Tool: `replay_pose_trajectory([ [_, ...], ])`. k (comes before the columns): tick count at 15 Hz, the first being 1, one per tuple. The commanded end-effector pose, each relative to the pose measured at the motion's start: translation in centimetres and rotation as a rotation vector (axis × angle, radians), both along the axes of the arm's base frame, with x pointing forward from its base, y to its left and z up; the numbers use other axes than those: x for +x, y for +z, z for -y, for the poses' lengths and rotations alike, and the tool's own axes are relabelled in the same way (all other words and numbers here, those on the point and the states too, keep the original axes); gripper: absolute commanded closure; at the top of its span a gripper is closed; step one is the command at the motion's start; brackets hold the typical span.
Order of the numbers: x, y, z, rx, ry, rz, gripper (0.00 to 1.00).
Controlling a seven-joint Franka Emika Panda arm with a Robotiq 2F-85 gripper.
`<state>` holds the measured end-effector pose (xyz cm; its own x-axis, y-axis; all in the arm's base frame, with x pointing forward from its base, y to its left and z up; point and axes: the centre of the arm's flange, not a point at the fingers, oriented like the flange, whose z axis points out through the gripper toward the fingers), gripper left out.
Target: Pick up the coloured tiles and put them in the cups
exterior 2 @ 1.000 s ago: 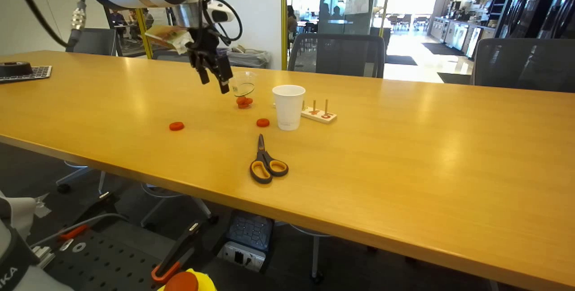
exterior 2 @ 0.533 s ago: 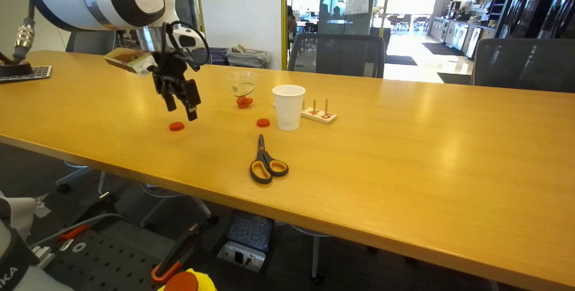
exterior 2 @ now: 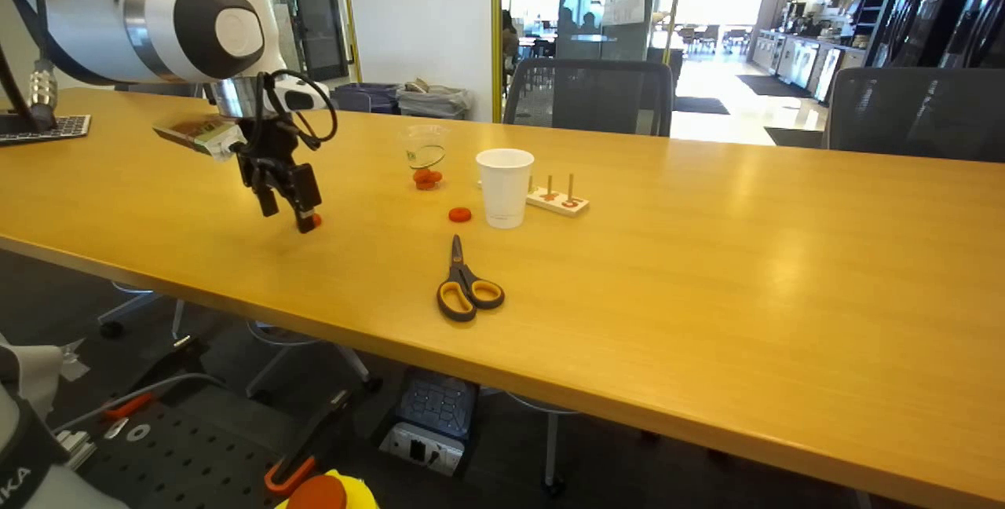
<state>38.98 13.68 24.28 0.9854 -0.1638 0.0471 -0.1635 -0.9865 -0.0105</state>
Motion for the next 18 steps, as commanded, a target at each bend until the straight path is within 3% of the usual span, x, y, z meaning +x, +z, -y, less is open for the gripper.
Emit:
replay_pose_trajectory([
  [1,1.1,-1.2,-1.7,0.022,-0.009,0.031,0.00],
  [15,4.6,-2.3,-2.0,0.030,-0.008,0.078,0.00],
  [16,4.6,-2.4,-1.8,0.034,-0.014,0.080,0.25],
  [18,4.7,-2.2,-1.5,0.033,-0.018,0.086,0.32],
])
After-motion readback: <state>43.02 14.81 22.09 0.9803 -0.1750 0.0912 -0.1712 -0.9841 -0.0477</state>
